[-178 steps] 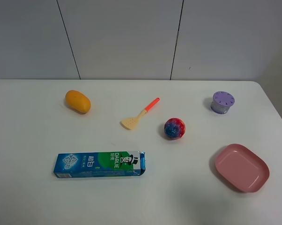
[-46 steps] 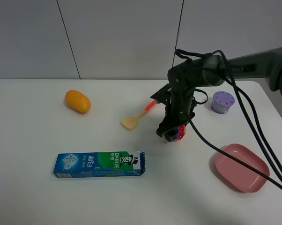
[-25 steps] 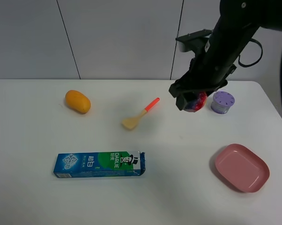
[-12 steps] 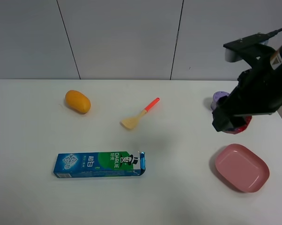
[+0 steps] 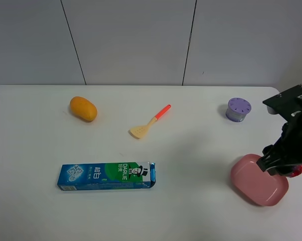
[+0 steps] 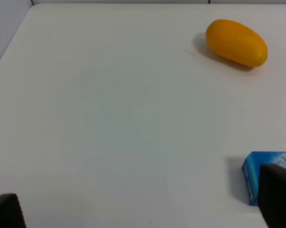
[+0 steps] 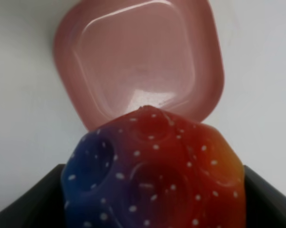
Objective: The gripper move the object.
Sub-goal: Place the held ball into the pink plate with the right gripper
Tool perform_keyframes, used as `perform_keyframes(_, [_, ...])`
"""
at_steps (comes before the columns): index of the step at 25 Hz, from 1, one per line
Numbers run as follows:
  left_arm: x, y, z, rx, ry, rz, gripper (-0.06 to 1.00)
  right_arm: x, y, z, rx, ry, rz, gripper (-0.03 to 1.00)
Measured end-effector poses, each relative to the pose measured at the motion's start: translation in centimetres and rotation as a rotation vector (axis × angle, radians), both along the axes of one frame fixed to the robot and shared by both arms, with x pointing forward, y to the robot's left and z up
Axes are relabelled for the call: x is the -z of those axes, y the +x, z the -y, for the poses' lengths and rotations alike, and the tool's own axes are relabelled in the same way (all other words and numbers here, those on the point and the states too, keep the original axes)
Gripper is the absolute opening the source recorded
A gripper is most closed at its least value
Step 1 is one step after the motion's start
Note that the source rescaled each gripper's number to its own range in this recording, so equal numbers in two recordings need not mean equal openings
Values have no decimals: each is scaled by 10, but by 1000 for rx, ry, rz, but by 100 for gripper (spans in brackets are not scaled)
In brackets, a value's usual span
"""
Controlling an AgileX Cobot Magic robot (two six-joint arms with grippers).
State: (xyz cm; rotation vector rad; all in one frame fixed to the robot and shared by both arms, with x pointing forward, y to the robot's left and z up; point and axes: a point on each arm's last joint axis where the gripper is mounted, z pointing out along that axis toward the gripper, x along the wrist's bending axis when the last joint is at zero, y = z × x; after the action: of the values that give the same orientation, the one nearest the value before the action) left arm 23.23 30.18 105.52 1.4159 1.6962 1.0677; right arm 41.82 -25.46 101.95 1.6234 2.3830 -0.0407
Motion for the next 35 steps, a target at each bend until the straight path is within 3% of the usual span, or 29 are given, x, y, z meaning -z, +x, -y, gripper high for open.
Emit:
perform_keyframes(14, [0, 0, 0, 0, 0, 0, 100, 44, 15, 46, 304, 85, 35, 0])
perform_keyframes(23, [0, 0, 0, 0, 0, 0, 100, 85, 39, 43, 306, 118, -31, 0])
perform_keyframes(35, [0, 0, 0, 0, 0, 0, 100, 111, 54, 40, 294, 143, -26, 0])
